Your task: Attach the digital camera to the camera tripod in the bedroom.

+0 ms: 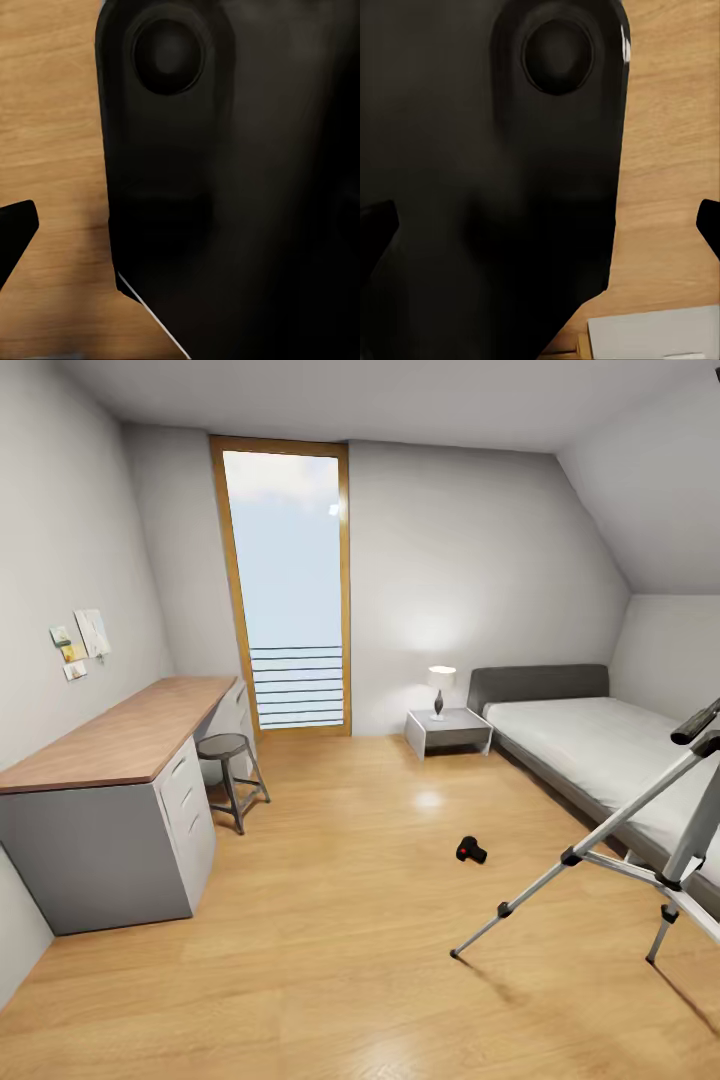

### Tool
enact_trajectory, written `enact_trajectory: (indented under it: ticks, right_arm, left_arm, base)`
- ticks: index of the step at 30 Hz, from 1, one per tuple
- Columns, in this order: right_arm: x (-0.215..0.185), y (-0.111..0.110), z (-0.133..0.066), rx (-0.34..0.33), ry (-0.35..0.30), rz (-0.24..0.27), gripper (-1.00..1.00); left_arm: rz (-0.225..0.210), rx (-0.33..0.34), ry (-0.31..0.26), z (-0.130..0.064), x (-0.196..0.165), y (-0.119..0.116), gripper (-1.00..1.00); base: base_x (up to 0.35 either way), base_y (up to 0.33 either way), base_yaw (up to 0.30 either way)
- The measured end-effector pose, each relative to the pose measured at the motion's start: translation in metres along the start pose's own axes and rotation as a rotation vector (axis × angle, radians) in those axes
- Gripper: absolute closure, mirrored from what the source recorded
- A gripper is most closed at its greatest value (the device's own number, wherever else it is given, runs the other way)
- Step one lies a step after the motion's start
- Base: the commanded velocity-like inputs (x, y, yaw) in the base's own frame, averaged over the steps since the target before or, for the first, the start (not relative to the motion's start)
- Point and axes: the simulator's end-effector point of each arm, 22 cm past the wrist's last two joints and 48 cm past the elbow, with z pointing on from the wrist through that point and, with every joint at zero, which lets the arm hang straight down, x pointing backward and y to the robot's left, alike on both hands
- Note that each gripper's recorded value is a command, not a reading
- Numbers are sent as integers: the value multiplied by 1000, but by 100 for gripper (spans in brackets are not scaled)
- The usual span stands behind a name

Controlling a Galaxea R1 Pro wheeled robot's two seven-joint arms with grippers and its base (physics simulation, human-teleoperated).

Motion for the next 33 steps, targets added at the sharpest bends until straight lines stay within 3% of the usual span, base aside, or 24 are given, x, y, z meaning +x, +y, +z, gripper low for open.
enact_trajectory:
  ticks: [9,15,22,27,32,33]
  right_arm:
    - [-16,-34,-1,43,-39,-6,-100]
    - [-23,-33,-1,41,-73,-7,-100]
    - [-31,-32,-2,41,-112,-6,-100]
    - [-37,-32,-3,41,-140,-7,-100]
    - [-44,-32,-4,41,-168,-8,-100]
    - [-56,-32,-6,41,-226,-9,-100]
  left_arm:
    - [-4,38,-13,-1,-8,-28,-100]
    - [-4,67,-14,-2,-10,-52,-100]
    - [-8,48,-3,-1,-7,-36,-100]
    - [-8,21,22,0,-2,-14,-100]
    - [-8,20,49,-1,4,-13,-100]
    - [-8,21,163,-3,29,-13,-100]
  base:
    - [0,0,0]
    - [0,0,0]
    - [102,65,0]
    - [292,181,0]
    - [324,105,0]
    - [336,32,0]
